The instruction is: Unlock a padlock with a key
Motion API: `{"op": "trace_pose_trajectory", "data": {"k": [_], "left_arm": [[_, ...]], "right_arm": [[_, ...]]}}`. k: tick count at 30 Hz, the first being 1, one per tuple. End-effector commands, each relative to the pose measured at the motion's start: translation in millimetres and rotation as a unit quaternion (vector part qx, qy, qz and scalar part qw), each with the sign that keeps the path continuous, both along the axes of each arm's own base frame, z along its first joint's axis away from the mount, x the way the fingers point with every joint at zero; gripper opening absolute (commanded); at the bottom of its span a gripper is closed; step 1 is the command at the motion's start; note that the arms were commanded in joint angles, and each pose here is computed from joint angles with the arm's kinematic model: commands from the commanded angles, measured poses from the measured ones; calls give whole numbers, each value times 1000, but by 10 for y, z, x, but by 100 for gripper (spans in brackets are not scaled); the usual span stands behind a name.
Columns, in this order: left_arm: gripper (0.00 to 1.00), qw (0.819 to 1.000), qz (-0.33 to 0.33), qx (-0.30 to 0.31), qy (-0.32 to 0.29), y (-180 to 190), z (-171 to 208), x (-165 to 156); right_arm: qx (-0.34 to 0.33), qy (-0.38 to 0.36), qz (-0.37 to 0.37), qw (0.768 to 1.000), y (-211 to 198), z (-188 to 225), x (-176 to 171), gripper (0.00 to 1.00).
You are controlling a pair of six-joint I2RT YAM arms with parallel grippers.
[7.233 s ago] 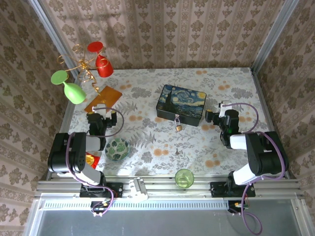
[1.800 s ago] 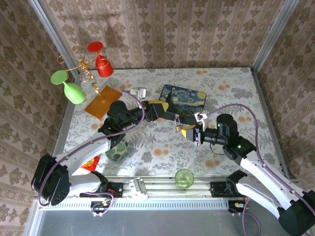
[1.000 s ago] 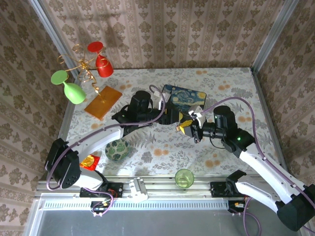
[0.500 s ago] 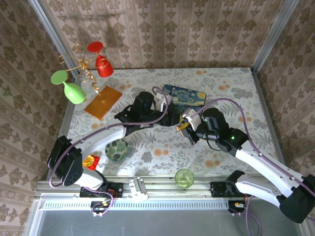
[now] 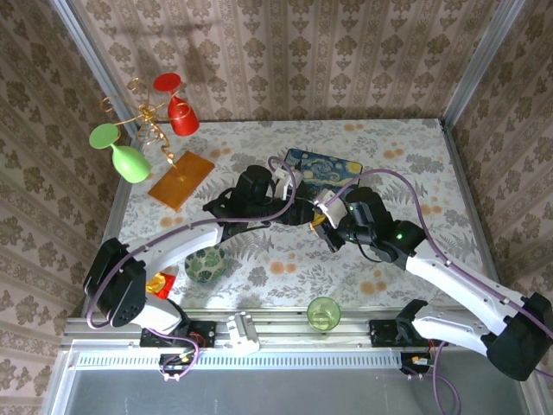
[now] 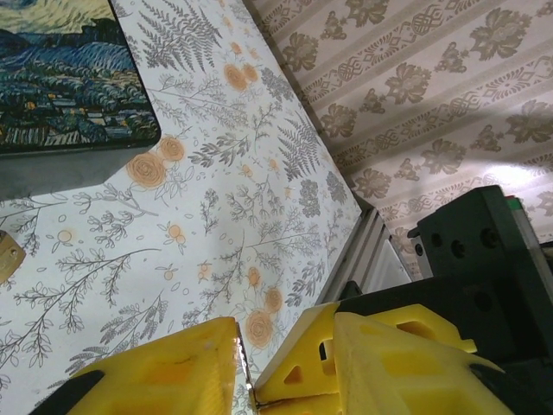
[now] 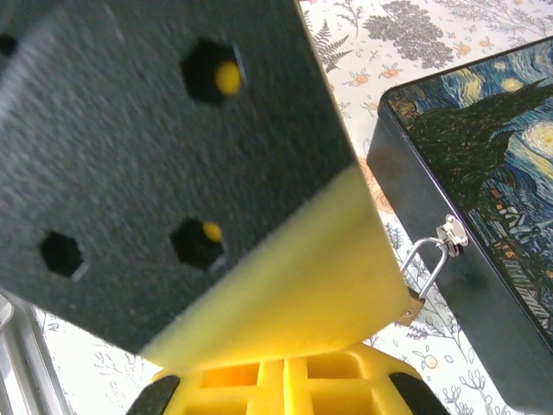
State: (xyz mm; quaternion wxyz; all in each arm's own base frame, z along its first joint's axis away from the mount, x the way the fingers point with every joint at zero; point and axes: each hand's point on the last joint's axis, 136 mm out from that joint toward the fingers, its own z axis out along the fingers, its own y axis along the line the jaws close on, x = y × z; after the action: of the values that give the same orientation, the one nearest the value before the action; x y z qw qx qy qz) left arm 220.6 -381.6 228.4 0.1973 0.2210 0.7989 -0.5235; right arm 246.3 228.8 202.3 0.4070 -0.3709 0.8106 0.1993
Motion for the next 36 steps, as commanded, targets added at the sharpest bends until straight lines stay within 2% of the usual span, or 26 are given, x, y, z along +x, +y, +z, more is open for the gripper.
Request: {"op": "trace_pose_trajectory", "data": {"k": [1, 5, 7, 10, 12, 16, 23, 26, 33, 35, 36], "left_arm": [[36, 1000, 2, 5, -3, 17, -52, -3], [37, 1000, 6, 4, -2, 15, -58, 2], [47, 1000, 14, 4, -4, 33, -50, 26], [46, 1000, 15, -2, -6, 40, -18, 30], [43, 1000, 10, -14, -4, 14, 32, 16], [28, 1000, 1, -31, 4, -24, 57, -10], [27, 1000, -2, -24, 11, -17, -10, -26], [18, 1000, -4, -15, 12, -14, -51, -29], [16, 1000, -7, 2, 15, -7, -136, -23], [8, 1000, -9, 11, 15, -3, -175, -21], [8, 1000, -9, 17, 15, -2, -194, -18]], "right_arm": [[5, -34, 2, 999, 30, 179, 47, 0], [9, -45, 6, 999, 31, 183, 15, 0], [12, -52, 14, 998, 40, 192, -23, 0], [8, -55, 8, 998, 6, 162, -27, 0], [5, -54, 8, 998, 5, 131, -28, 0], [5, -56, 10, 998, 24, 131, -11, 0], [-11, -50, -6, 999, -1, 48, 53, 0], [-19, -48, -16, 999, -9, 23, 93, 0], [-16, -53, -17, 998, 3, 28, 99, 0], [-15, -54, -17, 998, 6, 30, 95, 0], [-15, -55, -16, 998, 8, 29, 90, 0]]}}
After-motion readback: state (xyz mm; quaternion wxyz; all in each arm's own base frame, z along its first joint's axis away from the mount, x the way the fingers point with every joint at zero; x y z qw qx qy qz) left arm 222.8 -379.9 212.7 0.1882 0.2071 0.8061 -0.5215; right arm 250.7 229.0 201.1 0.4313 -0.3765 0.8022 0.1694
